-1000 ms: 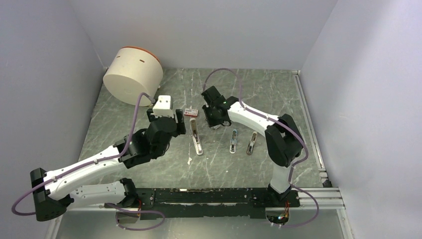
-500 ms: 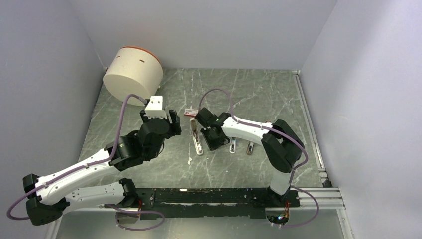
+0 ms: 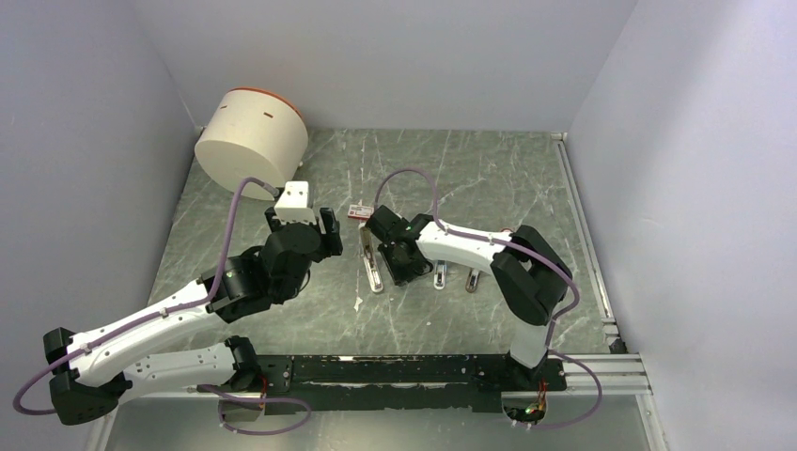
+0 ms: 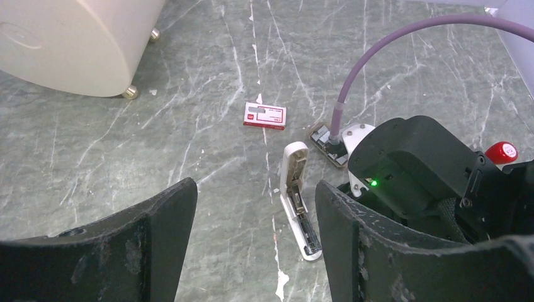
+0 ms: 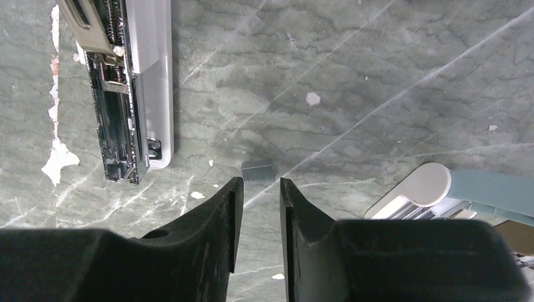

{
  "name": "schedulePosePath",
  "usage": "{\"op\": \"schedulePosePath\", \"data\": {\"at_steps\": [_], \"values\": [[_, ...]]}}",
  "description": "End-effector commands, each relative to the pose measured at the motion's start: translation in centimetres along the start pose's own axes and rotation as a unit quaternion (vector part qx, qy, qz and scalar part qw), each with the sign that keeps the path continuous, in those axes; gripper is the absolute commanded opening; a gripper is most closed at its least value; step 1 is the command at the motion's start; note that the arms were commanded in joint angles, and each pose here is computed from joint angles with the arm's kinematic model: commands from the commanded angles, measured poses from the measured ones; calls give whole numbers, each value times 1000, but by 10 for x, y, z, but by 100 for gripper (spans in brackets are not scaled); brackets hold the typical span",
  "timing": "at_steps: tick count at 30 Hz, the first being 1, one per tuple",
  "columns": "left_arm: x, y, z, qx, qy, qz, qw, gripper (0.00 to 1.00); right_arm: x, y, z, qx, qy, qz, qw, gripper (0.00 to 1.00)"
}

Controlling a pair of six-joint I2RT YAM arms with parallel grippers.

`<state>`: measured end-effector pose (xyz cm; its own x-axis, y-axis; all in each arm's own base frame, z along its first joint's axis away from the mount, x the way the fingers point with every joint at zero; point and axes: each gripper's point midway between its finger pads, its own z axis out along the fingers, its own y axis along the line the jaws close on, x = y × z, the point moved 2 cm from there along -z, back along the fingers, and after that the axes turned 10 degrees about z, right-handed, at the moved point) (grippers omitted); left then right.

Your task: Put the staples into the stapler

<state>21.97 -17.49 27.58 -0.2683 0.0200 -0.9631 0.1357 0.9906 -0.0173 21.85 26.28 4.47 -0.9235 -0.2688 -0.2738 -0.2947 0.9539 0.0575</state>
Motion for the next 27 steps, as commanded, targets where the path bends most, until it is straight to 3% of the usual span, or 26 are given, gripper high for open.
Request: {"op": "schedulePosePath", "data": {"at_steps": [1,12,19,27], "values": [[-7,1,-2,3,-4,-10,1000,74,-1,-3,4,18,2,-3,1000,33],[-8,3,-3,1,-9,-14,1000,74,-15,6,-7,4,-37,58,998,42],[-8,4,-3,-1,-9,-13,1000,74,-15,-12,2,68,-65,146,985,43],[-7,4,-3,-2,-9,-13,1000,74,-9,-15,10,79,-59,156,983,43]]}}
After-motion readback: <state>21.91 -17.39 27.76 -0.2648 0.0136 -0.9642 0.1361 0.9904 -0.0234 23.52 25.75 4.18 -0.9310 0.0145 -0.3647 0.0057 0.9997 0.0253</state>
